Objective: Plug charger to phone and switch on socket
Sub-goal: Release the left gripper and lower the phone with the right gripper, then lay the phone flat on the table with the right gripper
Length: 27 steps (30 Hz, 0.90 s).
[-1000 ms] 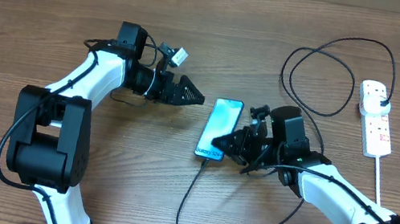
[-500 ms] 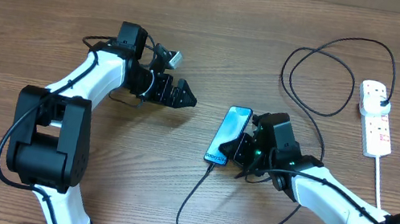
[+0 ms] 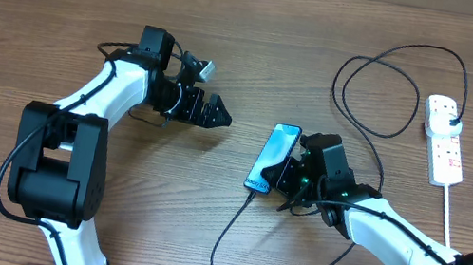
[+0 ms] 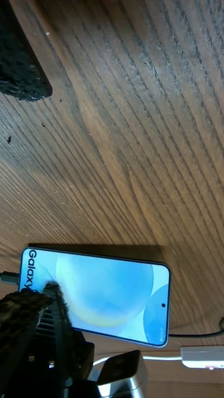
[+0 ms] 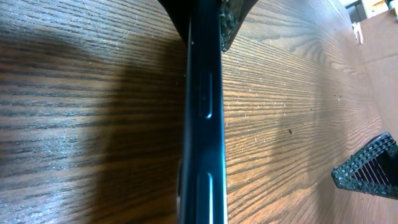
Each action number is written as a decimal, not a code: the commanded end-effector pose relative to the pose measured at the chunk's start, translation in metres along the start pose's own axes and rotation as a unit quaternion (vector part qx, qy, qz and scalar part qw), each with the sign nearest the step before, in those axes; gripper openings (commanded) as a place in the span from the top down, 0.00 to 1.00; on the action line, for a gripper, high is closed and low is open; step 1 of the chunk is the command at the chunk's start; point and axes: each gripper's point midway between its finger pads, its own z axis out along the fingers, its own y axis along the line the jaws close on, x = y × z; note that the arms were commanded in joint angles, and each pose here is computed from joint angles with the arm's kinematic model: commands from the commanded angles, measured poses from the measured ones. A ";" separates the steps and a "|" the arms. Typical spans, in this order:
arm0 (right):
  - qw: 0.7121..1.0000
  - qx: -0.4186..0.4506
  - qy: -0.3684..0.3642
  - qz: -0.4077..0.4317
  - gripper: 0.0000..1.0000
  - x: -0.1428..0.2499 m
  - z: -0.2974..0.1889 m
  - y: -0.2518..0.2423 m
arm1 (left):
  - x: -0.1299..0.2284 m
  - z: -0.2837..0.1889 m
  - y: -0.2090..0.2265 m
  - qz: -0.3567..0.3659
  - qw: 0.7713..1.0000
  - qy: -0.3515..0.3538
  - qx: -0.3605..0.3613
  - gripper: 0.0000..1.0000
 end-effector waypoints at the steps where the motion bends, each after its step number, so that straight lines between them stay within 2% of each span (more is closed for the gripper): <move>1: 1.000 0.005 -0.020 -0.014 0.96 -0.006 -0.002 0.002 | -0.003 -0.002 0.001 0.004 1.000 -0.004 -0.002 0.00; 23: 0.998 0.037 -0.010 0.040 0.96 -0.001 0.011 -0.017 | -0.003 -0.002 0.001 0.004 1.000 -0.004 -0.002 0.00; 27: 0.999 0.030 -0.016 0.037 0.91 -0.004 0.011 -0.014 | -0.003 -0.002 0.001 0.004 1.000 -0.004 -0.002 0.00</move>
